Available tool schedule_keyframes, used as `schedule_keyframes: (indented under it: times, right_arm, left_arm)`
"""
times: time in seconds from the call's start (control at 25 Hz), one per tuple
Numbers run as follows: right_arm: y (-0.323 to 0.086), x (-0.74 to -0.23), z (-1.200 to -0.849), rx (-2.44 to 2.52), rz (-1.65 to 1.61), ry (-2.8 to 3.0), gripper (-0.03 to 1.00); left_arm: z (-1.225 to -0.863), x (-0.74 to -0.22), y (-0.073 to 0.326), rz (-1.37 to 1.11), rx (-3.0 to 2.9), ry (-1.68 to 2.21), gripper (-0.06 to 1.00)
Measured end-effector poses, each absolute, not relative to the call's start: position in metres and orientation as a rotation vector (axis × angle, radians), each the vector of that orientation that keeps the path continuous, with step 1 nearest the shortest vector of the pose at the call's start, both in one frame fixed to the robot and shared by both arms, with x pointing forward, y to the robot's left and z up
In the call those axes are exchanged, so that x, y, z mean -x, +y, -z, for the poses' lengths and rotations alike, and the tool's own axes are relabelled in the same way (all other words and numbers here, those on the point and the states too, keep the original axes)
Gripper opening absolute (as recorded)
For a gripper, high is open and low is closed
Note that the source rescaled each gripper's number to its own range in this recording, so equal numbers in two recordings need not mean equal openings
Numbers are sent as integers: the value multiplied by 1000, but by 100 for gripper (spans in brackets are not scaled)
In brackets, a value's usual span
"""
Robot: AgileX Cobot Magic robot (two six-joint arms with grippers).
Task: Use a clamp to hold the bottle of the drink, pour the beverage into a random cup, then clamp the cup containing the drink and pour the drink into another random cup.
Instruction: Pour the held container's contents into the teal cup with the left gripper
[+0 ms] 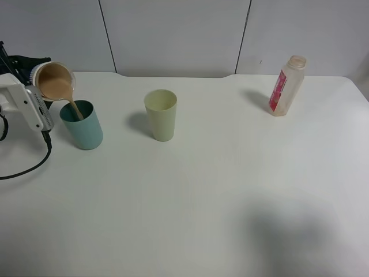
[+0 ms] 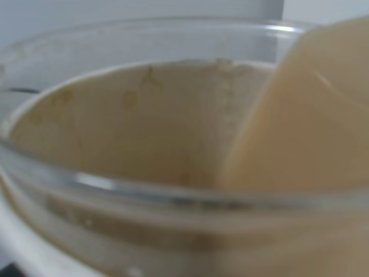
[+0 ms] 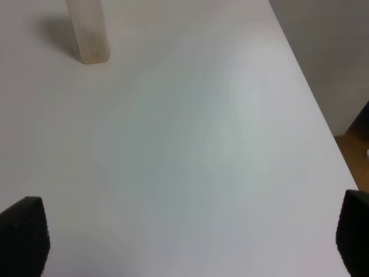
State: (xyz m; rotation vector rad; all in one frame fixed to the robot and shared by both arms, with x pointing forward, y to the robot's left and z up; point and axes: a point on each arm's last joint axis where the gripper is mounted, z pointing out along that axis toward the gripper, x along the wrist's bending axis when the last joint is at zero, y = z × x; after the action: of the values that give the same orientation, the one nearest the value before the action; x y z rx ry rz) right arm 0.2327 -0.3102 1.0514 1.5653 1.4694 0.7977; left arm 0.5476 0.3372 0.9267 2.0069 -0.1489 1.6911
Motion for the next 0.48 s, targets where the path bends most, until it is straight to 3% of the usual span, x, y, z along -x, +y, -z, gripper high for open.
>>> schedule_keyframes:
  times: [0.48]
  right_arm:
    - [-310,-233,-1051,-1565,-798,1469,100]
  left_arm:
    - [-928,-548,337,-1746,-2017,-229,1]
